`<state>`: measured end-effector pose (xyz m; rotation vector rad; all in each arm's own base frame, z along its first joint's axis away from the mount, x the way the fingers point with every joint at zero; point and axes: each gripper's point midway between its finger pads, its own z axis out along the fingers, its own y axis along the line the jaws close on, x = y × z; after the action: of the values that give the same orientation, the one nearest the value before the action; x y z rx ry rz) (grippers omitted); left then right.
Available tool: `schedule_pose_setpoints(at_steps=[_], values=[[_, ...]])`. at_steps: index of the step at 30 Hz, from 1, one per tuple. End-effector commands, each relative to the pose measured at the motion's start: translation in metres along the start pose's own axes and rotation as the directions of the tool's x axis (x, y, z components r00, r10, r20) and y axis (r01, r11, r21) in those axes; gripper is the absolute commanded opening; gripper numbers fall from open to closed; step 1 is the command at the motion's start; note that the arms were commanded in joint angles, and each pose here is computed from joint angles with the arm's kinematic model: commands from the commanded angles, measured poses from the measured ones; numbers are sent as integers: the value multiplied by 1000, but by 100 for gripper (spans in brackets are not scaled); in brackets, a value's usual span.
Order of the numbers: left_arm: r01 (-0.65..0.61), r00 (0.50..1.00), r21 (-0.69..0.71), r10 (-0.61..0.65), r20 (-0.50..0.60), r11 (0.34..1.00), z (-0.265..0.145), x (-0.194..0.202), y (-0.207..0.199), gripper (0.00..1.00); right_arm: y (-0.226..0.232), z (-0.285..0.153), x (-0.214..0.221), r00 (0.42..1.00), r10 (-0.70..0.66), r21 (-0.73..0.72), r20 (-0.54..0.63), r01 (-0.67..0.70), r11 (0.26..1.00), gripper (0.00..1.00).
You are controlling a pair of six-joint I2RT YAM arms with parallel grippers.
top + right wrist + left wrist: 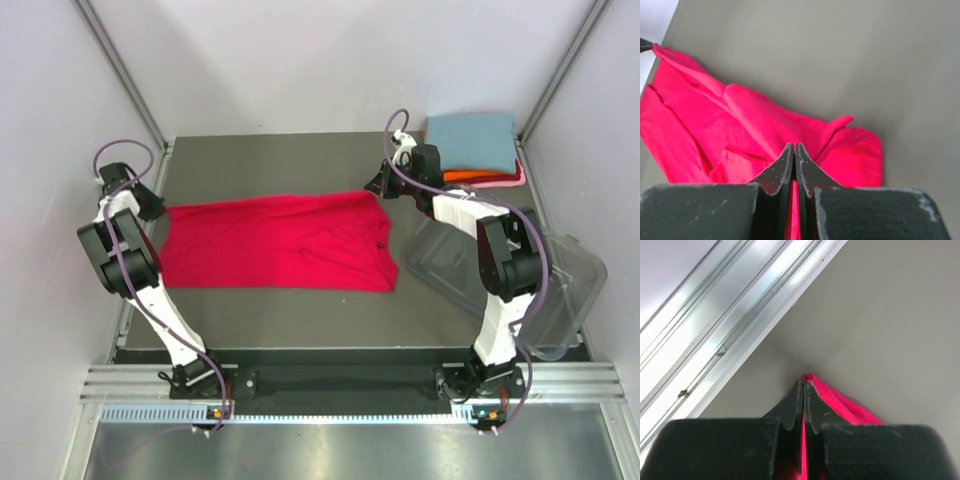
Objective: Fold and stack the t-shirts
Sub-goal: Fold the tshirt
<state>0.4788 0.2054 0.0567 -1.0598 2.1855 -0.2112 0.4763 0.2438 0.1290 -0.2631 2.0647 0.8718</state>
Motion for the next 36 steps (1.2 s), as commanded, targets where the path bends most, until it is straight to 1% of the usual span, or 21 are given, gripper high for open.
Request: schedule_pose_setpoints(at_steps=[1,7,11,14,16,21,24,26,27,28,29,32,33,36], values=[[9,992,-2,-9,125,1000,-22,-41,-4,0,27,-14,-26,991,-93,-47,96,97,994,0],[1,992,16,-3,129,1000,-30,-36,-7,0,32,-23,-9,991,-113,-41,77,117,992,0],[-4,990,-6,5,142,1000,-44,-32,-3,0,36,-31,1,990,-130,-38,62,132,990,0],[-13,986,-36,19,167,999,-53,-32,3,0,40,-37,6,988,-136,-40,68,139,989,0],[11,983,-76,3,183,997,-57,-34,12,0,41,-38,11,989,-137,-44,59,139,989,0],[41,986,-103,-23,168,994,-62,-30,20,0,36,-42,29,989,-147,-32,27,148,989,0],[46,985,-135,-23,173,990,-68,-28,28,0,40,-43,41,990,-142,-54,12,142,988,0],[34,991,-94,-21,135,995,-68,-21,21,0,44,-42,50,991,-130,-88,-15,128,988,0],[4,993,-63,3,116,998,-67,-18,17,0,45,-41,54,991,-131,-90,-25,128,988,0],[-6,998,6,6,68,1000,-65,-9,5,0,44,-41,56,991,-127,-87,-31,124,989,0],[-10,999,33,8,50,999,-64,-5,1,3,44,-41,58,992,-125,-85,-33,121,989,0],[-22,1000,101,22,-5,995,-57,10,-6,19,45,-40,54,993,-119,-88,-27,116,989,0],[-22,1000,101,24,-13,995,-56,13,-5,24,48,-40,53,993,-119,-93,-24,116,989,0],[12,1000,119,-9,-27,993,-54,19,-4,32,53,-39,50,992,-123,-103,-18,121,987,0]])
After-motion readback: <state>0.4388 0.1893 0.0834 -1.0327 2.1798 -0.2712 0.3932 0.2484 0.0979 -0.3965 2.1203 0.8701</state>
